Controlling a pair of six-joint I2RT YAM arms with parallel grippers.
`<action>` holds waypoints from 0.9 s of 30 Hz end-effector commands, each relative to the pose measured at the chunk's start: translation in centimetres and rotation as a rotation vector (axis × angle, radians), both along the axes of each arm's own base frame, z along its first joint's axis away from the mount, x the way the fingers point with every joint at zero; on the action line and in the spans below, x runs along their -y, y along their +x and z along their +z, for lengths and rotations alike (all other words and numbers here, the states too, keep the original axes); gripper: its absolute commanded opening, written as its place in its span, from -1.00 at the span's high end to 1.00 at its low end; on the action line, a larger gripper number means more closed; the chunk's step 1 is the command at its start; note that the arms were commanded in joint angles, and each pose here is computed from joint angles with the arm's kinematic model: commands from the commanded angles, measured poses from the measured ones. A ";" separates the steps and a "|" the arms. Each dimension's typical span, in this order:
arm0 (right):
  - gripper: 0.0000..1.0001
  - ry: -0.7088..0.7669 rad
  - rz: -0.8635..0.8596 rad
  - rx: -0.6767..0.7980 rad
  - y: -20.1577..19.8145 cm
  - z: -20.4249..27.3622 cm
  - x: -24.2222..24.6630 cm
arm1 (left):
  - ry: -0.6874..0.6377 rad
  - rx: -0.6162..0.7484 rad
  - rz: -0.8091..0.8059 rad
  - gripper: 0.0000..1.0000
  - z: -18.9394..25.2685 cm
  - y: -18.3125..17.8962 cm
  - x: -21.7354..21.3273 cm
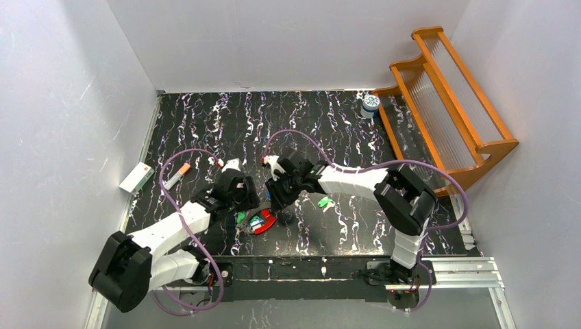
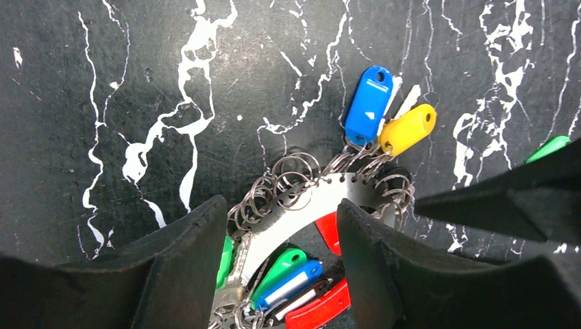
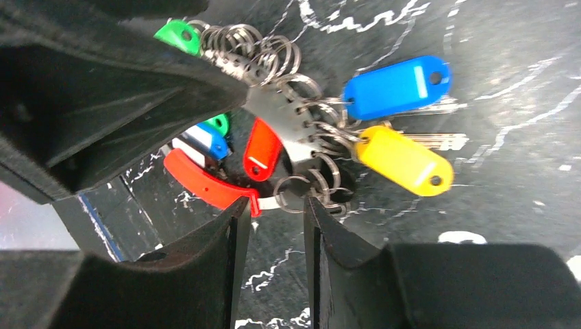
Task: Put the keys on the keyring
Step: Adjust the keyring at the center of the board.
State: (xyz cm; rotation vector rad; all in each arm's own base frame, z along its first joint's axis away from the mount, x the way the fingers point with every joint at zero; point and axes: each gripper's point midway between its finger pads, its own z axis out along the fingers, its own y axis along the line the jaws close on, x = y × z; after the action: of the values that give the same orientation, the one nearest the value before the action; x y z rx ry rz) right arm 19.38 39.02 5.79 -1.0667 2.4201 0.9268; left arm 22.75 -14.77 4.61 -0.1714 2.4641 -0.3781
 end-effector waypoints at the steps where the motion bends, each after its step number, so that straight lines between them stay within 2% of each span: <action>1: 0.16 0.016 0.006 0.006 -0.4 0.7 -1.2 | 0.059 -0.057 0.011 -0.15 -1.8 -1.2 -1.4; 8: 0.05 0.025 -0.018 0.023 -0.2 0.9 -0.8 | 0.040 -0.068 -0.004 -0.12 -2.4 -1.6 -1.1; 15: 0.04 0.115 0.020 -0.038 -1.4 1.7 -1.6 | -0.038 -0.058 -0.075 0.21 -2.4 -1.3 0.9; 19: 0.11 0.152 0.066 -0.084 -2.4 1.7 -2.6 | -0.106 -0.069 -0.111 0.27 -2.3 -1.2 2.6; 27: 0.19 0.040 0.025 -0.106 -2.3 -1.6 -1.7 | -0.113 -0.023 -0.102 0.31 -1.2 -0.6 2.5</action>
State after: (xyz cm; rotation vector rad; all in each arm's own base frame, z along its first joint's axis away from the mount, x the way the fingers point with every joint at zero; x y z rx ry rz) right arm 16.75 40.68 5.02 -1.0777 2.4363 1.1032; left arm 22.19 -17.22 2.64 -0.1033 2.5067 -0.5349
